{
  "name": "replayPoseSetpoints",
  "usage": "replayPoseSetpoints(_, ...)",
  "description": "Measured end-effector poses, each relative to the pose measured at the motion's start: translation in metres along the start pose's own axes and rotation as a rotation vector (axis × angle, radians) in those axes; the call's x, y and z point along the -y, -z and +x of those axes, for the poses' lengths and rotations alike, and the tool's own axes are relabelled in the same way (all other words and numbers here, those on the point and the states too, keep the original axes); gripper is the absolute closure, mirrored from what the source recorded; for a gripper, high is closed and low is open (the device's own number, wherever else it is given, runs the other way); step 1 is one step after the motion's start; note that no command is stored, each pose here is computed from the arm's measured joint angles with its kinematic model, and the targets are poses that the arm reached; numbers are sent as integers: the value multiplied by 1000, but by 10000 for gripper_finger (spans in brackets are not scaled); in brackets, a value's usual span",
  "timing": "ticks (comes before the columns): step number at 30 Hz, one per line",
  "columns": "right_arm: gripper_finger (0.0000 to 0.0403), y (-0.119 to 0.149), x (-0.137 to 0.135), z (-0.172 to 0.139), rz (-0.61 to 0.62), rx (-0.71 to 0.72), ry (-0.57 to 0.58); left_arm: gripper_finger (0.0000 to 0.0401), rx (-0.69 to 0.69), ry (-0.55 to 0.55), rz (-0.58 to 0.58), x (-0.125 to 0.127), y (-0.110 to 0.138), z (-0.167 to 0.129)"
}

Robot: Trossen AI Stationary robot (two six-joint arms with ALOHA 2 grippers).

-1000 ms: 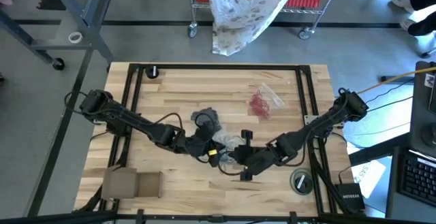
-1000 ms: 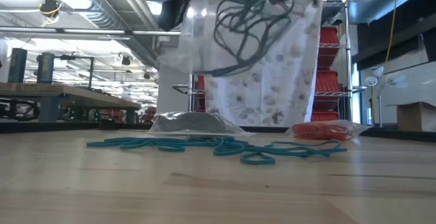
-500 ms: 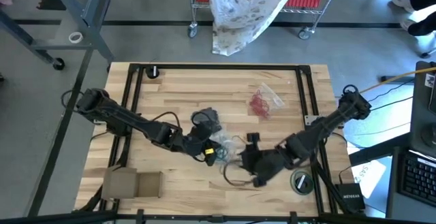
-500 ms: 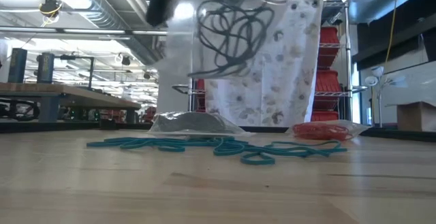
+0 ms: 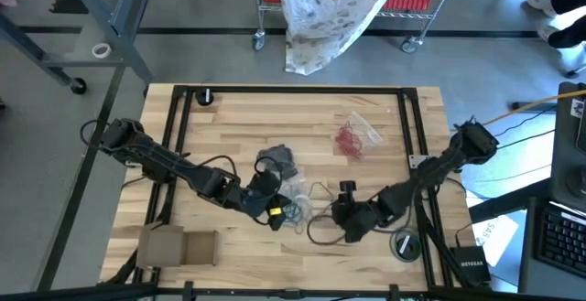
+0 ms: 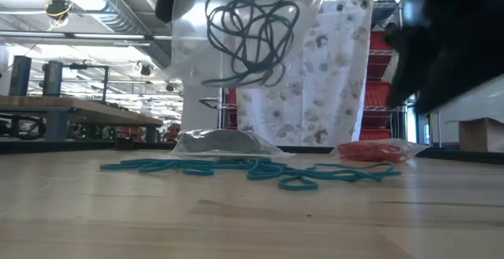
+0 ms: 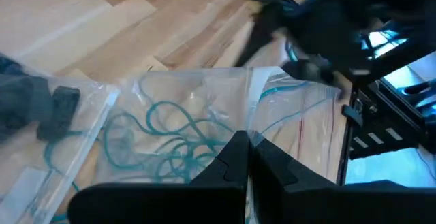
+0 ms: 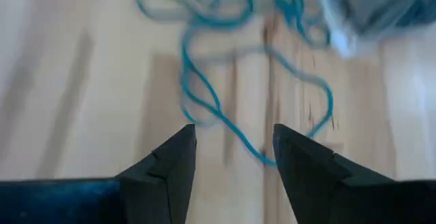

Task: Sort rubber bands
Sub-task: Put the blue rubber band into the transparent zip lock bag

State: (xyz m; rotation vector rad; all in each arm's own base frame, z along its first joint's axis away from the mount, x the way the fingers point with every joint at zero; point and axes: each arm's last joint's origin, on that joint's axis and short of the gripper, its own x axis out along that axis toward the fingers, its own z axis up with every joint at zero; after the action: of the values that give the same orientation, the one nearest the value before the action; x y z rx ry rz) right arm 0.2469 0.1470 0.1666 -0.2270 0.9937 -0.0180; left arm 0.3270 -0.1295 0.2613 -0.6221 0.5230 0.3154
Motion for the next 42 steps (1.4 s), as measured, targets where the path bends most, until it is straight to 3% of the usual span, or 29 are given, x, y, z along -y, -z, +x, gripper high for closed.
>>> replayPoseSetpoints(12,229,15,33,39,-24,-29,-130,401,2,0,28,0,-1,0)
replayPoseSetpoints(18,300,22,37,55,-11,-128,-187,401,-1,1,32,0,0,0)
replayPoseSetpoints(22,379,21,36,52,19,-179,-204,401,-1,2,27,0,0,0)
replayPoseSetpoints(28,398,17,19,24,-43,-325,-240,401,-1,6,26,1,1,-1)
replayPoseSetpoints(33,401,-6,9,-21,-105,-325,-122,401,1,7,22,2,1,-1)
replayPoseSetpoints(42,402,-66,-4,-97,-129,-110,-47,401,8,6,18,2,1,0)
